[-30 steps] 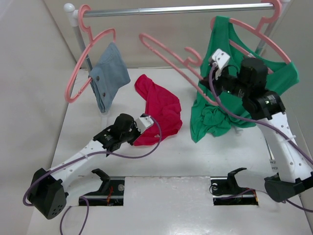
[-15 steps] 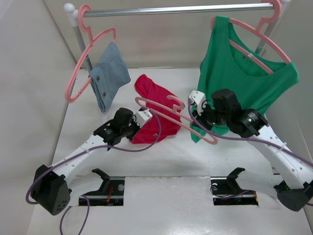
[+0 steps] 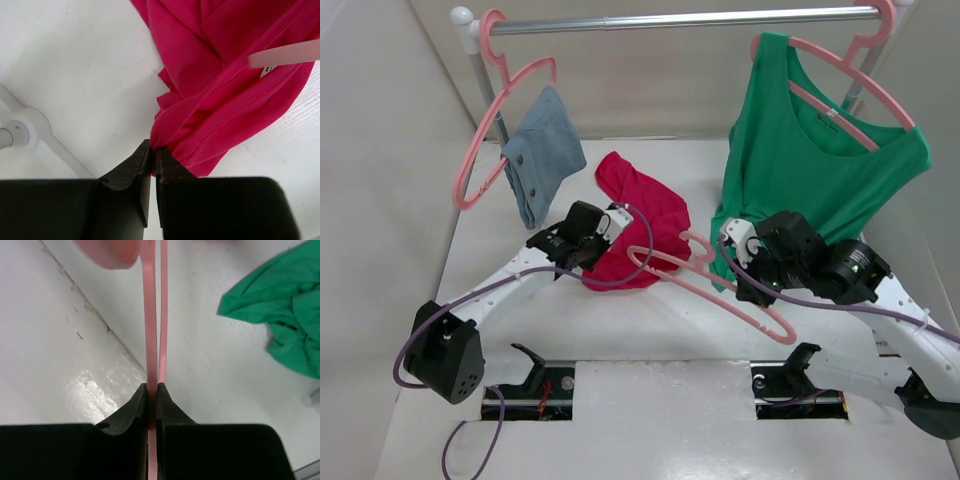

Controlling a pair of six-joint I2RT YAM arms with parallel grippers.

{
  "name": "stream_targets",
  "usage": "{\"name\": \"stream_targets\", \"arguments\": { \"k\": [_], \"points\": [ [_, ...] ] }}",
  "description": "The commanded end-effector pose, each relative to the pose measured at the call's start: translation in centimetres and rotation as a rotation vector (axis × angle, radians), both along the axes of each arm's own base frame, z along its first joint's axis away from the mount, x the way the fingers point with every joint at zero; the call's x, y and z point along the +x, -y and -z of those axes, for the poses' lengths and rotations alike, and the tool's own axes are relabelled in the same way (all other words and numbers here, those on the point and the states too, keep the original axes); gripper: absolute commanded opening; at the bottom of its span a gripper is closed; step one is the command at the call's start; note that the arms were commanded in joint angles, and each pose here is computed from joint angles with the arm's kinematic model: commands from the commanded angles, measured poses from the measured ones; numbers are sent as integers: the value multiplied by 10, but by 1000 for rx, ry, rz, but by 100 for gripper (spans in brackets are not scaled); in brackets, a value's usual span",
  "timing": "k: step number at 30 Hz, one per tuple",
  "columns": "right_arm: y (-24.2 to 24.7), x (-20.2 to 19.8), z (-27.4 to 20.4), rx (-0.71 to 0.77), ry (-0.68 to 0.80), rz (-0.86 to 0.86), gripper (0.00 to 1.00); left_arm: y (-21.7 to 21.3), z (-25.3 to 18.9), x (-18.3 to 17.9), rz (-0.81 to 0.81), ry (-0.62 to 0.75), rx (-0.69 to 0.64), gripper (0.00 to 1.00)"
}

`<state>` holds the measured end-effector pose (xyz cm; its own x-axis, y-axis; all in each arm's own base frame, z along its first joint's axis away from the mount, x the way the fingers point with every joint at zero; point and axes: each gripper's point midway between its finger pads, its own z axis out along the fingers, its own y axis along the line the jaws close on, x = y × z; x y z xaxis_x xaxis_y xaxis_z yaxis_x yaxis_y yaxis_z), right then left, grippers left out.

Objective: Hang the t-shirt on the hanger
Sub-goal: Place tshirt on hanger

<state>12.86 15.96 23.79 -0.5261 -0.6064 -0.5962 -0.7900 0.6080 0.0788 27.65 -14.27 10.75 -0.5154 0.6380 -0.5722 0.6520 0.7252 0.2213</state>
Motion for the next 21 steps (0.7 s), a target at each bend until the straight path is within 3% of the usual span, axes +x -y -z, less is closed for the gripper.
{"name": "stream_targets", "arguments": {
  "k": [1, 8, 21],
  "points": [
    [7, -2, -15, 21, 38, 54, 0, 8, -24, 10, 7, 35, -37, 0],
    [-24, 21, -17, 55, 112, -19, 0, 14, -25, 2, 80, 10, -46, 0],
    [-40, 6, -7, 42, 96, -147, 0, 20, -29, 6, 81, 10, -63, 0]
  ]
}}
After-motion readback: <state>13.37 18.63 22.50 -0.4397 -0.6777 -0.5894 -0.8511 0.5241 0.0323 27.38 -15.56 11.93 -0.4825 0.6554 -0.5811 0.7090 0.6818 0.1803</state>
